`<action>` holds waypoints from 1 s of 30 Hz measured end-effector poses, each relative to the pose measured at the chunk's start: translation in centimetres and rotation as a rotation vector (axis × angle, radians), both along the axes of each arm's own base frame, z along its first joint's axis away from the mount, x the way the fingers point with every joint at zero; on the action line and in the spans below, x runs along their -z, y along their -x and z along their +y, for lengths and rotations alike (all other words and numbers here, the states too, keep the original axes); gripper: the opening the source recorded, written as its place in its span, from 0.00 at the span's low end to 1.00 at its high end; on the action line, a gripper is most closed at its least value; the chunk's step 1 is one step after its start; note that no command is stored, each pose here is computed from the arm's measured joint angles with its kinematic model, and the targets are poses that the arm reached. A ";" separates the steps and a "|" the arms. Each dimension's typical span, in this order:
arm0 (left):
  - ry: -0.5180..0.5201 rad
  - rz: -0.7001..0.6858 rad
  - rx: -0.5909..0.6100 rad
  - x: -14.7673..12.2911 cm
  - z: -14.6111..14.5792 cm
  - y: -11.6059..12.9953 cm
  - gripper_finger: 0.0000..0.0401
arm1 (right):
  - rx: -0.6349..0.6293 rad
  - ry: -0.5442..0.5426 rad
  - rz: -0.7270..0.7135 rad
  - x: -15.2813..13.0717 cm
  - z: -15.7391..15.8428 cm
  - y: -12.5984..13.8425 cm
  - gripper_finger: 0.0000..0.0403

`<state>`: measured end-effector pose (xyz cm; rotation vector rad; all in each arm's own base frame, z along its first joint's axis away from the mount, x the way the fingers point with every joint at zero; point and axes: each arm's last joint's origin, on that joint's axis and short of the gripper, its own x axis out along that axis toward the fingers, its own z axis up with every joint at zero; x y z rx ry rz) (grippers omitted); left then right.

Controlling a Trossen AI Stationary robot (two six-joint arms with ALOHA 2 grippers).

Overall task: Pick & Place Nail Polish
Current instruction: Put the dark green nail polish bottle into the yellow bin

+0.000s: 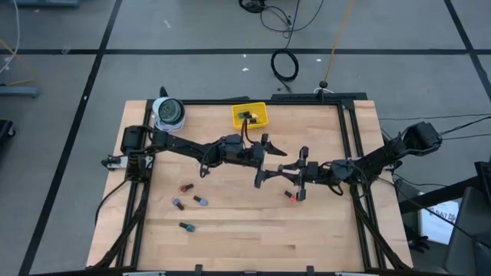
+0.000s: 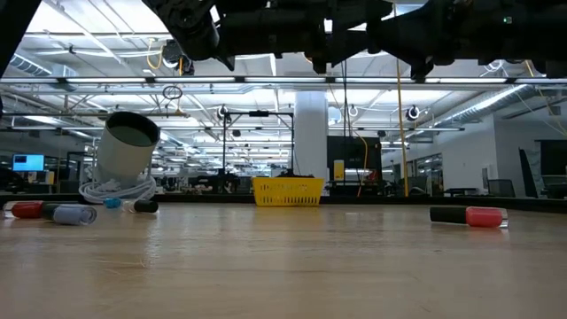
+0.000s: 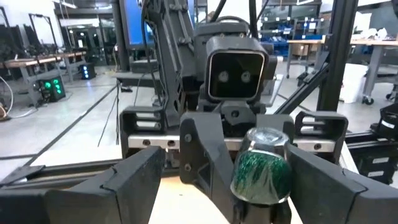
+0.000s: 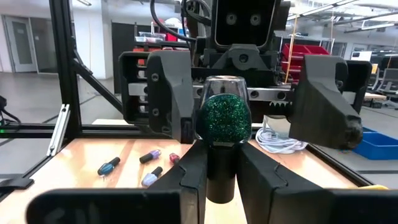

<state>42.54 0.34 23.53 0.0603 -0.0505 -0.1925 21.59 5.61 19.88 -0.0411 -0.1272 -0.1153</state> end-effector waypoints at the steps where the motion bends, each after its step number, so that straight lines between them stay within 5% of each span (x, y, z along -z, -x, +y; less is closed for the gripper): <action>1: -0.001 0.000 -0.001 0.0 0.0 0.0 0.77 | 0.000 -0.001 -0.005 0.0 0.0 0.0 0.13; 12: -0.015 -0.011 0.012 -0.1 0.0 0.0 0.74 | 0.003 -0.006 -0.019 -0.2 -0.1 0.0 0.13; 23: -0.020 -0.013 0.021 -0.1 0.0 0.0 0.41 | 0.017 -0.022 -0.019 -0.2 -0.3 0.0 0.13; 30: -0.028 -0.012 0.032 0.0 -0.1 0.0 0.29 | 0.019 -0.023 -0.010 0.1 -0.3 -0.2 0.13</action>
